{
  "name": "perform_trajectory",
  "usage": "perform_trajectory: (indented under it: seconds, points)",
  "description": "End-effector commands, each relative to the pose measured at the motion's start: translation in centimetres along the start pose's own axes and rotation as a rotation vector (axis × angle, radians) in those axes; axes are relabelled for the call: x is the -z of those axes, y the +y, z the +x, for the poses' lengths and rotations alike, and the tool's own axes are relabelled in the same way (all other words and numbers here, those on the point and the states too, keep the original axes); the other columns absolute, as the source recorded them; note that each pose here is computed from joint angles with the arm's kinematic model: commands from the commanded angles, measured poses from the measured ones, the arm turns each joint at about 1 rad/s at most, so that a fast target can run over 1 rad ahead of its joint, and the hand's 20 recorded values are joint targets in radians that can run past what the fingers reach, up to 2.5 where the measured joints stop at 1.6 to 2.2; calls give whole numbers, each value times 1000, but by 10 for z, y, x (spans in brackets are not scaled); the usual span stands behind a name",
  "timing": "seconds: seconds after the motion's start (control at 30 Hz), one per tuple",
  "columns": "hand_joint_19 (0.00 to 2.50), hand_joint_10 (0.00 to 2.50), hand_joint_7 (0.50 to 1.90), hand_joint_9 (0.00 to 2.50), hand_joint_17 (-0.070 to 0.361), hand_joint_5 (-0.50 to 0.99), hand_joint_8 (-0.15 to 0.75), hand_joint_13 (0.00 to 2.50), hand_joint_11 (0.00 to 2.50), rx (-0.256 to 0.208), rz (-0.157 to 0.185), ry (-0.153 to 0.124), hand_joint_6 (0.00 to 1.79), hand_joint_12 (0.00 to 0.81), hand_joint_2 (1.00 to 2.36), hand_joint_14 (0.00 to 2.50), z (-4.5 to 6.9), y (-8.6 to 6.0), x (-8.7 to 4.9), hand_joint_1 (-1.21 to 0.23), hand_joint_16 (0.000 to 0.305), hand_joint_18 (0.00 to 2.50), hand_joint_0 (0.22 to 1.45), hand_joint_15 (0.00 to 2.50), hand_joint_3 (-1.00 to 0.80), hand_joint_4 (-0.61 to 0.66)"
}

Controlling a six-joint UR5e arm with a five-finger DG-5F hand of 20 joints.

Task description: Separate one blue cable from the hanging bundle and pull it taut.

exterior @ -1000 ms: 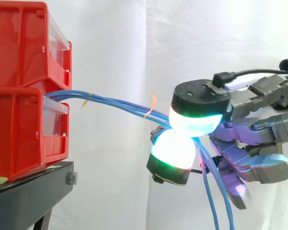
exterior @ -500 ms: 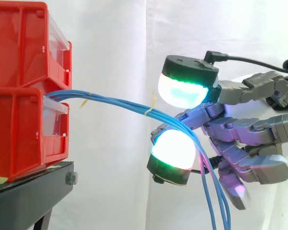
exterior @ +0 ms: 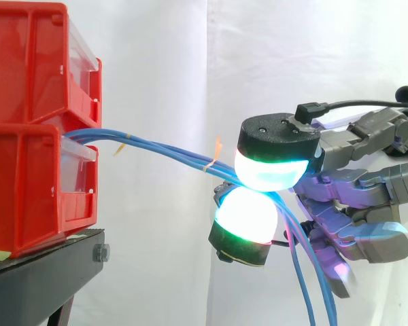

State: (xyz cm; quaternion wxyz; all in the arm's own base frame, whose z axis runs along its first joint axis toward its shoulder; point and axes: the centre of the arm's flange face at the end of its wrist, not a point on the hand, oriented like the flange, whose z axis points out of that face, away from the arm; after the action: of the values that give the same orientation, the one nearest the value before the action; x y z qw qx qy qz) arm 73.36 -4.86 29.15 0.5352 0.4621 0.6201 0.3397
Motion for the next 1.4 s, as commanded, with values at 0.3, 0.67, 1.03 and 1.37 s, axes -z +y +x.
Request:
perform_trajectory:
  seconds: [0.3,0.67,1.03,1.37]
  points:
    - [390,29,1327,2194,174,147,180,1615,744,0,0,0,501,303,1011,22,0,0,0,-892,77,1285,693,727,-295,94]
    - [327,25,1312,2238,206,152,162,1675,598,1,0,0,502,324,1000,20,0,0,0,-383,92,1396,424,665,-500,115]
    - [436,25,1284,2211,155,149,58,1588,582,-5,2,-4,502,285,1000,21,-1,-1,0,-360,69,1170,593,658,-500,20]
    - [458,27,1262,2171,148,149,108,1561,651,-5,2,-4,503,293,1008,21,-1,-1,0,-681,66,1160,754,663,-399,-16]
